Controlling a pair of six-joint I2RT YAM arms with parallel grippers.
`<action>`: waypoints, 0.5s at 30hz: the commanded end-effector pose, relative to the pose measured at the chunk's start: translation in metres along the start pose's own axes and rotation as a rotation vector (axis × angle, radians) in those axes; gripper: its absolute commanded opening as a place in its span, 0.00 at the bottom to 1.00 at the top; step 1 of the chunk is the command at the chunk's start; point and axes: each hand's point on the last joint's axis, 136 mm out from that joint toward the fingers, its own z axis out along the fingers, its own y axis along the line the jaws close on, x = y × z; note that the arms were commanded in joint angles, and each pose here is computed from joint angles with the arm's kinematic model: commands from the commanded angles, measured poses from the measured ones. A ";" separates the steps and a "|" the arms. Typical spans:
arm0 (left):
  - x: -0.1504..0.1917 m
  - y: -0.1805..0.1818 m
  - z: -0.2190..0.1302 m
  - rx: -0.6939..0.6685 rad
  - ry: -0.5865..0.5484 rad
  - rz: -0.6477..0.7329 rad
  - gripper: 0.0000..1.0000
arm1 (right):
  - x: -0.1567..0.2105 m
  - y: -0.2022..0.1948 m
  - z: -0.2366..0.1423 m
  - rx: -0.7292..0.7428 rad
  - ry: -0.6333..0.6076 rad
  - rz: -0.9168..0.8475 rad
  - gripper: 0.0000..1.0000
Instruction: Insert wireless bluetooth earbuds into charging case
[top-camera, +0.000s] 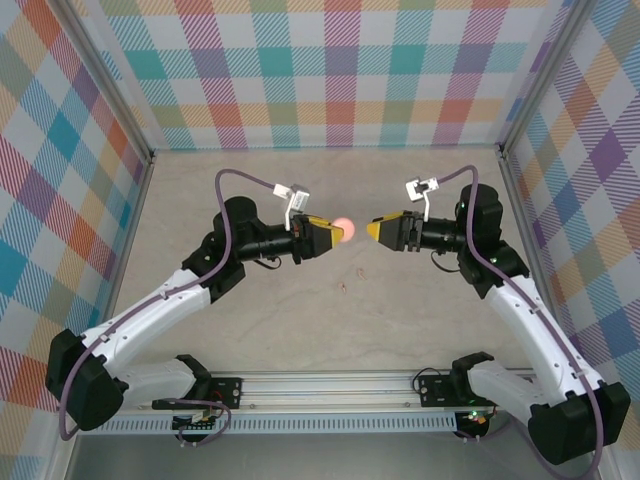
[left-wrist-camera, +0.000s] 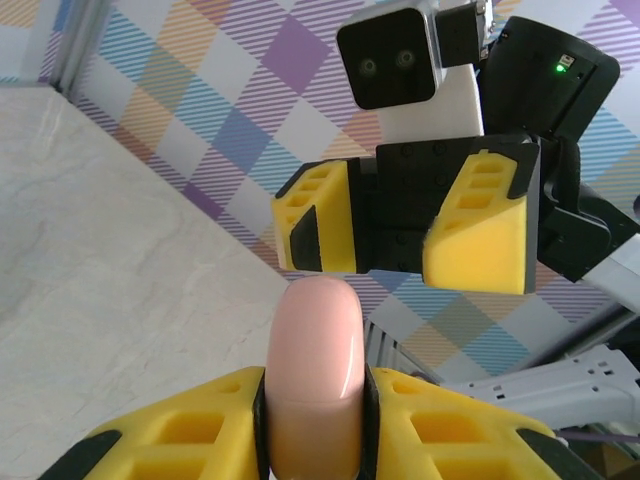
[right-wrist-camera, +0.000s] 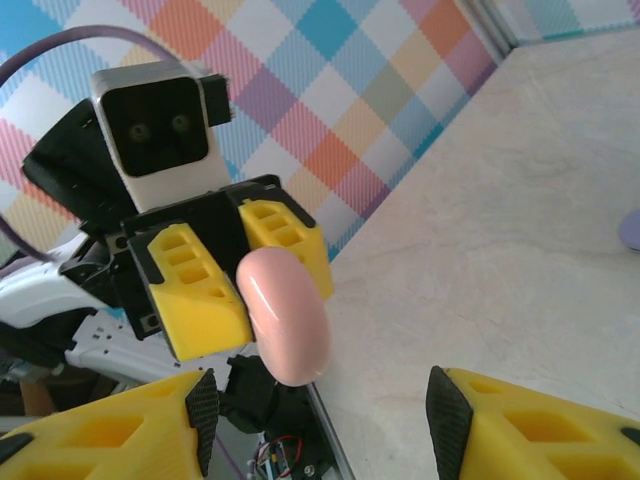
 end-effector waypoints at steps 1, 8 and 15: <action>-0.009 -0.028 -0.005 0.081 -0.034 0.100 0.29 | 0.000 0.016 0.004 -0.056 0.014 -0.042 0.59; -0.010 -0.041 -0.007 0.118 -0.033 0.123 0.29 | 0.003 0.030 0.013 -0.096 0.043 -0.078 0.60; -0.009 -0.049 -0.007 0.139 -0.019 0.137 0.30 | 0.003 0.042 0.017 -0.140 0.055 -0.105 0.56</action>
